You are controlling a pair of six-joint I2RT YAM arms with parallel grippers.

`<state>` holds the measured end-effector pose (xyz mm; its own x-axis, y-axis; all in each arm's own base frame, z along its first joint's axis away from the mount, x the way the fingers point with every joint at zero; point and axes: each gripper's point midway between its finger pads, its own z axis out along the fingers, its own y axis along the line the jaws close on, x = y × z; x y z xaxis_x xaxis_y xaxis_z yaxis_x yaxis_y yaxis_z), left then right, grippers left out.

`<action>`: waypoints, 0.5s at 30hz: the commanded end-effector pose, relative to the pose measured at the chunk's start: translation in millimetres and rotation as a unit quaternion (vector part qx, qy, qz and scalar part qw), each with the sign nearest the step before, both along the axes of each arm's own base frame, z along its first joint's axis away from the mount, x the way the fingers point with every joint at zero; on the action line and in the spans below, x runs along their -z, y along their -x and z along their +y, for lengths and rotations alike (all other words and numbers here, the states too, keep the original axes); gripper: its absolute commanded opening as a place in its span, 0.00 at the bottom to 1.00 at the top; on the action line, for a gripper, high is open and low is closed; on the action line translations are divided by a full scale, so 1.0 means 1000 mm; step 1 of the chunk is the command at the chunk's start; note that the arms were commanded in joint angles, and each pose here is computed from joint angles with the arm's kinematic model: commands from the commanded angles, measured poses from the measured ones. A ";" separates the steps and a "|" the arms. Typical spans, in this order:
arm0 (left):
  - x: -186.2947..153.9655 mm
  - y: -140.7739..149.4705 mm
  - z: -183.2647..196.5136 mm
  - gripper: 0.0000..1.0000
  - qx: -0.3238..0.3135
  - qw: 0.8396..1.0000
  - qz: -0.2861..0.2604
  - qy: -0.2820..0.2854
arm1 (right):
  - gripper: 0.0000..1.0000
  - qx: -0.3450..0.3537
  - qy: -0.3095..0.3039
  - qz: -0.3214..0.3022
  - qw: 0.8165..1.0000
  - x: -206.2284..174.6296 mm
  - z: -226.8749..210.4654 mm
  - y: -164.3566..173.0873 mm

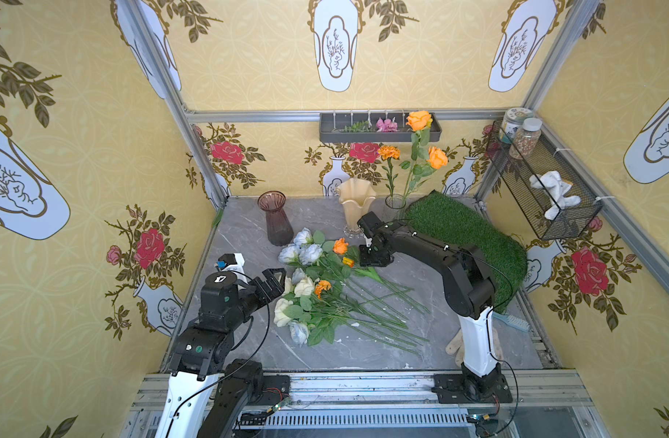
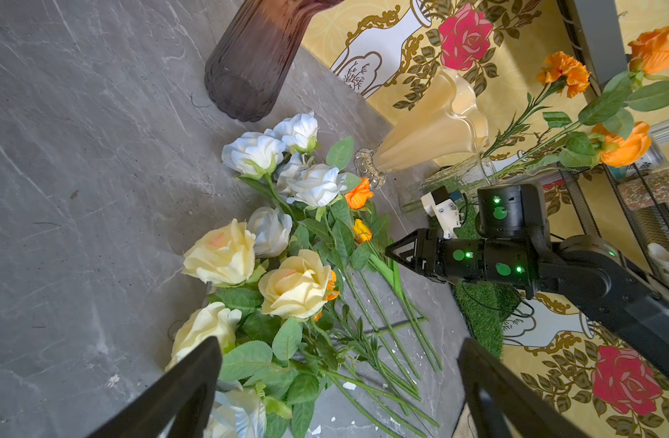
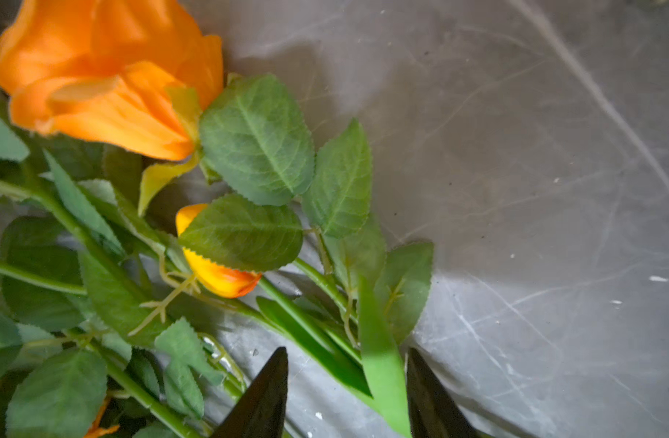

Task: Arrange the flowers in different vases according to their colors
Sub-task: Pick up the flower at the center of the board.

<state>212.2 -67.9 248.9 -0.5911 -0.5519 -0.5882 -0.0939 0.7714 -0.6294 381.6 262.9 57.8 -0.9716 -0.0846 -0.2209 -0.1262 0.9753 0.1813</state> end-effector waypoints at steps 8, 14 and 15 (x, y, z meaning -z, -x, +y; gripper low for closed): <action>-0.005 0.001 -0.001 1.00 0.002 1.000 -0.011 0.005 | 0.51 -0.051 0.056 0.014 0.997 -0.018 -0.051 0.050; -0.007 0.002 0.000 1.00 0.000 1.000 -0.016 0.005 | 0.46 -0.060 0.054 0.042 0.996 0.001 -0.055 0.069; -0.008 0.002 0.000 1.00 0.000 1.000 -0.017 0.004 | 0.44 -0.061 0.052 0.045 0.996 0.003 -0.054 0.070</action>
<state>209.8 -67.4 251.8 -0.5827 -0.5537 -0.5949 -0.0851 0.7695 -0.6329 314.8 205.4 57.6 -0.9718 -0.2007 -0.1239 -0.2115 0.9741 0.0806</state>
